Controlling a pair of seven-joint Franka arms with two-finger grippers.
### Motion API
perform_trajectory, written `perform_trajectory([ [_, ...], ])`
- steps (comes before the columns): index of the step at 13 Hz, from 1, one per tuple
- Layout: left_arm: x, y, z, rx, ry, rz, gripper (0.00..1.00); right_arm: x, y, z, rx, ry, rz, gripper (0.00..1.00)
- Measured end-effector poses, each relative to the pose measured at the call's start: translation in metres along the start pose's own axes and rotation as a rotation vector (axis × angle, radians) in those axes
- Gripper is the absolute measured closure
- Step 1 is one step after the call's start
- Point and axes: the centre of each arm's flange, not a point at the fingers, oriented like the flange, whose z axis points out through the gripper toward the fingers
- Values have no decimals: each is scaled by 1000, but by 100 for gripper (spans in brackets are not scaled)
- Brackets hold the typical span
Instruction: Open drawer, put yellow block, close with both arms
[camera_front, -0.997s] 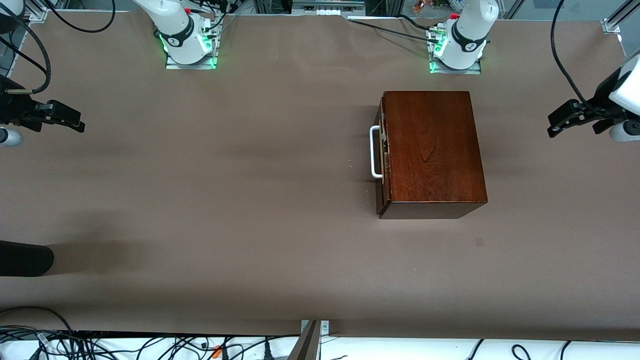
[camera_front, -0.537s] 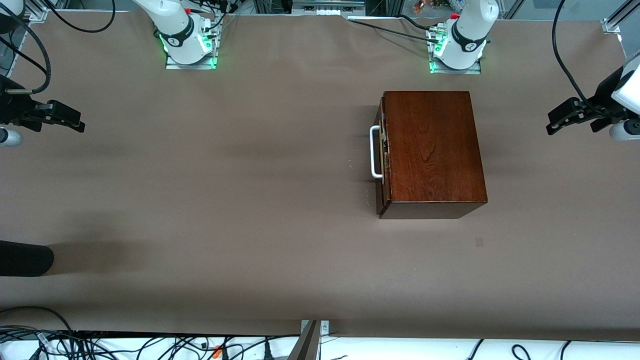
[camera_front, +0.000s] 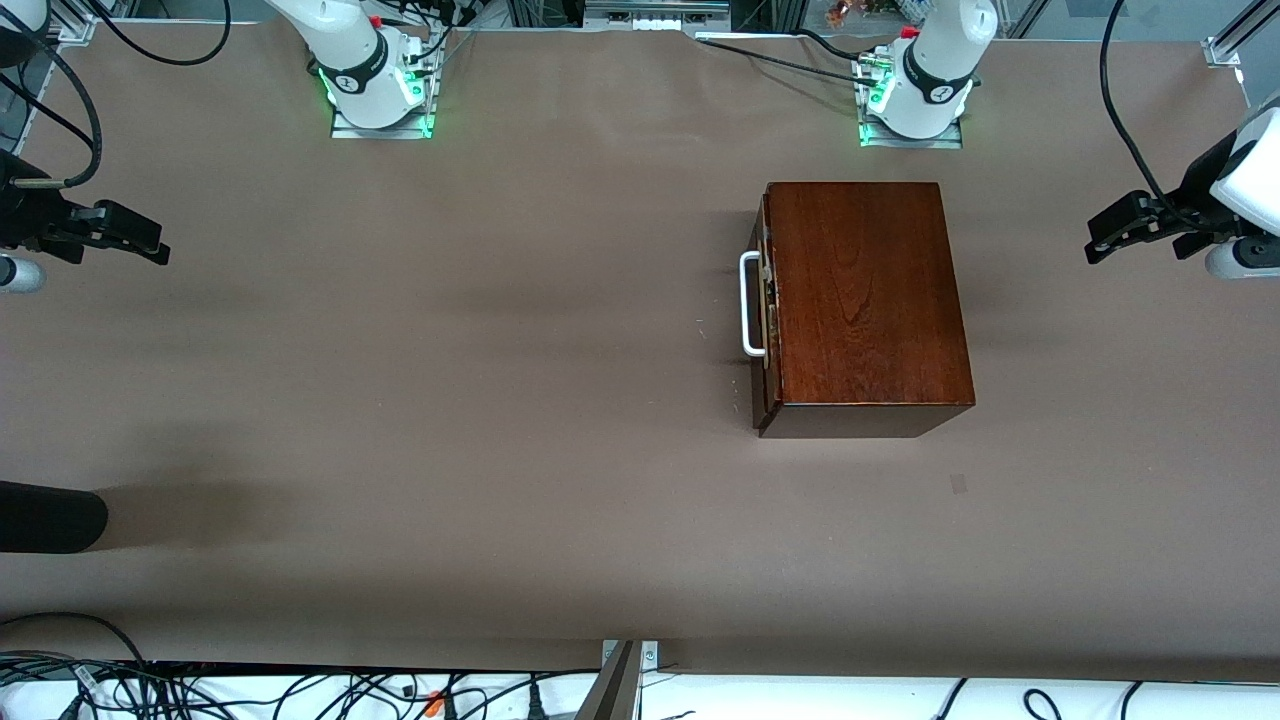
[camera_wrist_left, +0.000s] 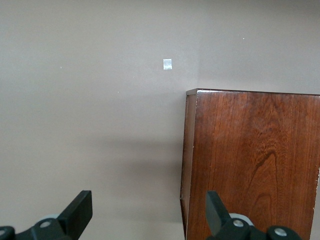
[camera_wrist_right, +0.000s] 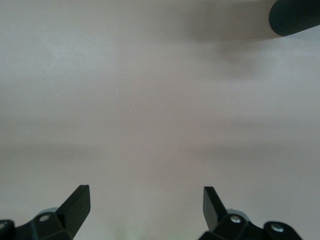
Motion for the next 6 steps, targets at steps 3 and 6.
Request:
perform_trajectory([
  [3,0,0,0,0,-1,0,0,0,0,0,0,0,0,0],
  [6,-1,0,1,1,-12,1,0,0,0,0,0,0,0,0],
])
